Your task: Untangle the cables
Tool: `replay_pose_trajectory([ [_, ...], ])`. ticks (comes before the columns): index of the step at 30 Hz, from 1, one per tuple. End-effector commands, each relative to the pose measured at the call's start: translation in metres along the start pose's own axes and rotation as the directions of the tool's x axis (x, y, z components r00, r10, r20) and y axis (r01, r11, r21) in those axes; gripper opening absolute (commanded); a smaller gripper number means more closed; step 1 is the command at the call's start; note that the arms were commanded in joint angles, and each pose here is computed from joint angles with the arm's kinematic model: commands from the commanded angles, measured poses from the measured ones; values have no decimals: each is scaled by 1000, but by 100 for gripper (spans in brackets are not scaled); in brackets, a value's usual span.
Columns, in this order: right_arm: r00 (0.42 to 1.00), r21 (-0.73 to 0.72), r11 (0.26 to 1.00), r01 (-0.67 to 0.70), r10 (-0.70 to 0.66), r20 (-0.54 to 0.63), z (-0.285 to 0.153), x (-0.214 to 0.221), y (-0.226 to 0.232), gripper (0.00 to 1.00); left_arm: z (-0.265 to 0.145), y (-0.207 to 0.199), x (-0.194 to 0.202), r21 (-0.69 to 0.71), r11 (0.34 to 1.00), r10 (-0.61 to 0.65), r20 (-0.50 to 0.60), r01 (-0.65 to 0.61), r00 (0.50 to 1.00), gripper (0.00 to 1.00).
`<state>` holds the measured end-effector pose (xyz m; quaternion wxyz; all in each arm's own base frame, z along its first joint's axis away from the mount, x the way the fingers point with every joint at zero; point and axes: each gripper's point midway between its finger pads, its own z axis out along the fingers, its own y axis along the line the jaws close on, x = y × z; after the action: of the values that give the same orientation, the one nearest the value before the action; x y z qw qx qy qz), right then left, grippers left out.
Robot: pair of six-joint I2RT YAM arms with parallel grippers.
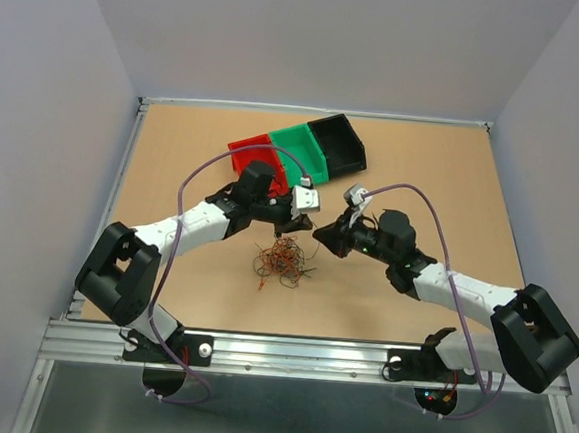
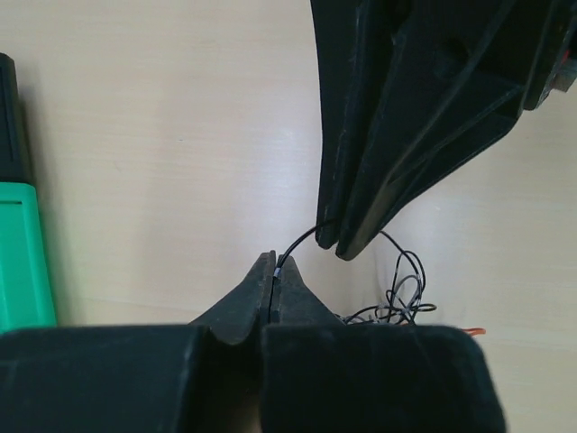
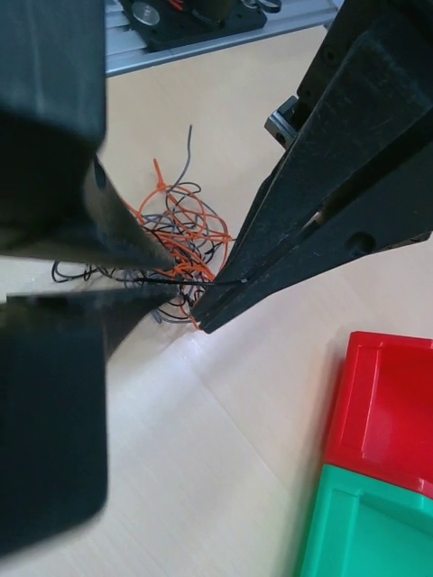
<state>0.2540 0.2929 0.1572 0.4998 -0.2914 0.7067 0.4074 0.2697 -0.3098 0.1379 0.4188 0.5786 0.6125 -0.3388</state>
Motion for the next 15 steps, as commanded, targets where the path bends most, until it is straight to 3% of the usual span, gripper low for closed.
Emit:
replay_pose_trajectory([
  [1, 1000, 3, 1000, 18, -18, 22, 2, 1, -1, 25, -12, 19, -47, -83, 996, 41, 76, -34, 996, 0],
  [3, 999, 27, 999, 21, -22, 31, 2, 0, -5, 55, -18, 25, -63, -114, 993, 10, 104, 2, 995, 0],
  [4, 999, 36, 999, 25, -26, 44, 2, -1, -7, 77, -25, 35, -86, -158, 987, 21, 131, 0, 991, 0],
  [6, 997, 20, 999, 34, -36, 71, 1, -3, -4, 97, -34, 47, -115, -197, 979, -16, 167, 49, 986, 0],
  [10, 989, -66, 997, 42, -32, 144, 14, -12, 6, 100, -73, 69, -219, -258, 961, -20, 288, 98, 957, 0],
  [11, 994, -94, 995, 22, -11, 112, 30, -5, 4, 100, -93, 77, -266, -292, 952, 11, 342, 95, 940, 0],
  [13, 996, -106, 994, 2, 8, 91, 49, -2, 1, 97, -118, 87, -313, -341, 932, 26, 398, 121, 917, 0],
  [14, 998, -95, 995, -13, 20, 65, 67, 7, -5, 94, -153, 99, -359, -431, 890, 69, 457, 153, 887, 0],
  [15, 998, -88, 996, -21, 26, 60, 74, 8, -8, 90, -173, 107, -379, -485, 855, 91, 489, 184, 867, 0],
])
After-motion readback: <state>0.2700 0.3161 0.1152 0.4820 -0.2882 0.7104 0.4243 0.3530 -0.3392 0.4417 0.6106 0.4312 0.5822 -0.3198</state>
